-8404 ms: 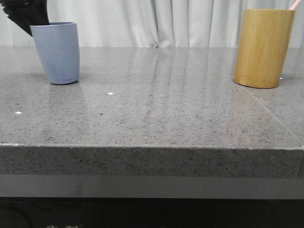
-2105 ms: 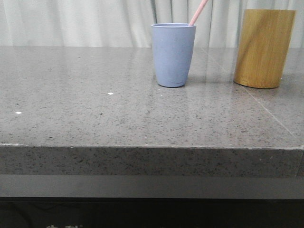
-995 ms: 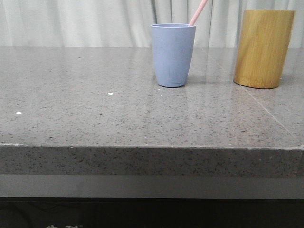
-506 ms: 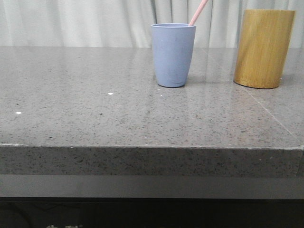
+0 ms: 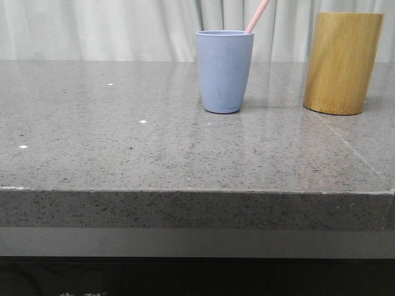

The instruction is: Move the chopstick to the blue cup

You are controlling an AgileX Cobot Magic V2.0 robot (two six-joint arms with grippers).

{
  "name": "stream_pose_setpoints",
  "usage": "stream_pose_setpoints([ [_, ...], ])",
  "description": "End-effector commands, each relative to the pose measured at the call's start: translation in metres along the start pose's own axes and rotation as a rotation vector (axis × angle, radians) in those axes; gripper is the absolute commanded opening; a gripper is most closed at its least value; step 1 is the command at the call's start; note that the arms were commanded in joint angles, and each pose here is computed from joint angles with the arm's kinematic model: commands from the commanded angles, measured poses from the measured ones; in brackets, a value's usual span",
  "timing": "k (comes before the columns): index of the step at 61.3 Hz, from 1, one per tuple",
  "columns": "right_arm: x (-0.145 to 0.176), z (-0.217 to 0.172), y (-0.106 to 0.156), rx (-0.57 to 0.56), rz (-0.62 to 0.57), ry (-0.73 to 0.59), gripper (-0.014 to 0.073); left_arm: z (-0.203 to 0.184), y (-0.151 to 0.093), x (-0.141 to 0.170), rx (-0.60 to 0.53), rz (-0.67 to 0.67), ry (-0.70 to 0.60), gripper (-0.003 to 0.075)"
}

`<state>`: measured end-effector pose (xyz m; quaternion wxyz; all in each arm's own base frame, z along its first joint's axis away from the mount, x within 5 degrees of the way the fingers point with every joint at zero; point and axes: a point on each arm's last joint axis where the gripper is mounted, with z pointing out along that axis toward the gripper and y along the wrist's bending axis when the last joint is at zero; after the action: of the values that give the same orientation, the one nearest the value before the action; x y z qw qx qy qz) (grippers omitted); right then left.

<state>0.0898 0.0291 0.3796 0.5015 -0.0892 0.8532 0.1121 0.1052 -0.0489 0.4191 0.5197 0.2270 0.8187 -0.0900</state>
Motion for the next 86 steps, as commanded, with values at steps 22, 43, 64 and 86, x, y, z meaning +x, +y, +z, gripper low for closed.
stream_pose_setpoints([
  [22,-0.011,-0.005,0.000,0.003,-0.011,-0.088,-0.0069,0.003,0.003,0.146,-0.375,-0.082,-0.568,-0.0019],
  [43,-0.011,-0.005,0.000,0.003,-0.011,-0.087,-0.0069,0.025,-0.002,0.205,-0.406,-0.164,-0.647,-0.0019],
  [64,-0.010,-0.005,0.000,0.004,-0.011,-0.081,-0.0069,0.029,-0.001,0.210,-0.407,-0.166,-0.640,-0.0019],
  [86,-0.010,-0.005,0.000,0.004,-0.011,-0.081,-0.0069,0.030,-0.002,0.210,-0.402,-0.161,-0.638,-0.0019],
])
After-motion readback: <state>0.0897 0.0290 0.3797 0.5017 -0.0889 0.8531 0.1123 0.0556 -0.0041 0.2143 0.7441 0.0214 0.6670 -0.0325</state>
